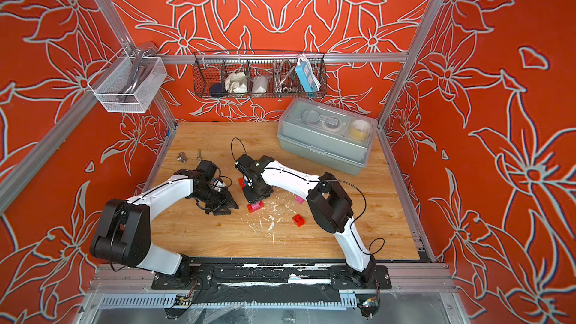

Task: Assemble the number 1 with lego
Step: Assemble the lego brick with the lego brick.

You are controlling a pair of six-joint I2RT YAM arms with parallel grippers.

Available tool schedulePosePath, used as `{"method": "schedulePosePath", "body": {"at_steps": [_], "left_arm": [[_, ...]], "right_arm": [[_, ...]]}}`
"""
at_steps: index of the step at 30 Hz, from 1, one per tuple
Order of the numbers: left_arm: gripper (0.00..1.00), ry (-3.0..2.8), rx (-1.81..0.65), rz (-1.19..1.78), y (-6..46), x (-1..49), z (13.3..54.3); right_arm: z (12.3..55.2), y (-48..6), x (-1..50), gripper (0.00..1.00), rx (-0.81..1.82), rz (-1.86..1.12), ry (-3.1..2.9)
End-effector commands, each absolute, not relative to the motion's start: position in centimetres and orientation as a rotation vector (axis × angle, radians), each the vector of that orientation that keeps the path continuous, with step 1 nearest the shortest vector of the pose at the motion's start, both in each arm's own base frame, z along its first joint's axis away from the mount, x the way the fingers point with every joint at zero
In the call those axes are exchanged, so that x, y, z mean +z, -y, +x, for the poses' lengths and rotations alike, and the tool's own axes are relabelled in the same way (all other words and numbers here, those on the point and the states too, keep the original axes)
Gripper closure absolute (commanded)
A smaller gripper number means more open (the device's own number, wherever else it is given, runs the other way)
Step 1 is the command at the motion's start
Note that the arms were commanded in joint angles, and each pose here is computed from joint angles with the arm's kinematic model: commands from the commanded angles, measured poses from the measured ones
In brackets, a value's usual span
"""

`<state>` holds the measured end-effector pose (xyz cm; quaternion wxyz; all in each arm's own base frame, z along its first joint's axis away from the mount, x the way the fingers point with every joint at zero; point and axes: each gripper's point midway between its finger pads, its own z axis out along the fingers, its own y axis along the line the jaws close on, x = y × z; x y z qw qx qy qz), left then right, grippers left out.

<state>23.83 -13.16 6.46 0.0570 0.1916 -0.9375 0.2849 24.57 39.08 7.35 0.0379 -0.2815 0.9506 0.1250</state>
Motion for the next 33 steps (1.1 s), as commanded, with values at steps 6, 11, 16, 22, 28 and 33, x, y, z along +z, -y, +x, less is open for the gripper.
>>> {"method": "schedulePosePath", "body": {"at_steps": [6,11,16,22,28,33], "left_arm": [[0.61,2.84,0.871,0.589,13.0,6.6,23.2],[0.6,2.843,0.876,0.586,13.0,6.6,23.3],[0.61,2.838,0.874,0.586,13.0,6.4,23.1],[0.6,2.835,0.877,0.585,13.1,6.2,23.0],[0.6,2.829,0.889,0.586,13.2,6.0,23.2],[0.6,2.828,0.894,0.585,13.2,6.0,23.2]], "right_arm": [[23.8,-38.4,6.7,0.63,0.362,-0.879,-2.946],[23.6,-38.4,5.9,0.63,0.353,-0.888,-2.968],[23.4,-38.4,5.7,0.63,0.331,-0.909,-2.969],[22.9,-39.0,5.1,0.62,0.356,-0.914,-2.988],[23.1,-39.2,4.8,0.62,0.341,-0.912,-2.995],[23.3,-38.0,3.6,0.62,0.199,-0.934,-3.015]]}}
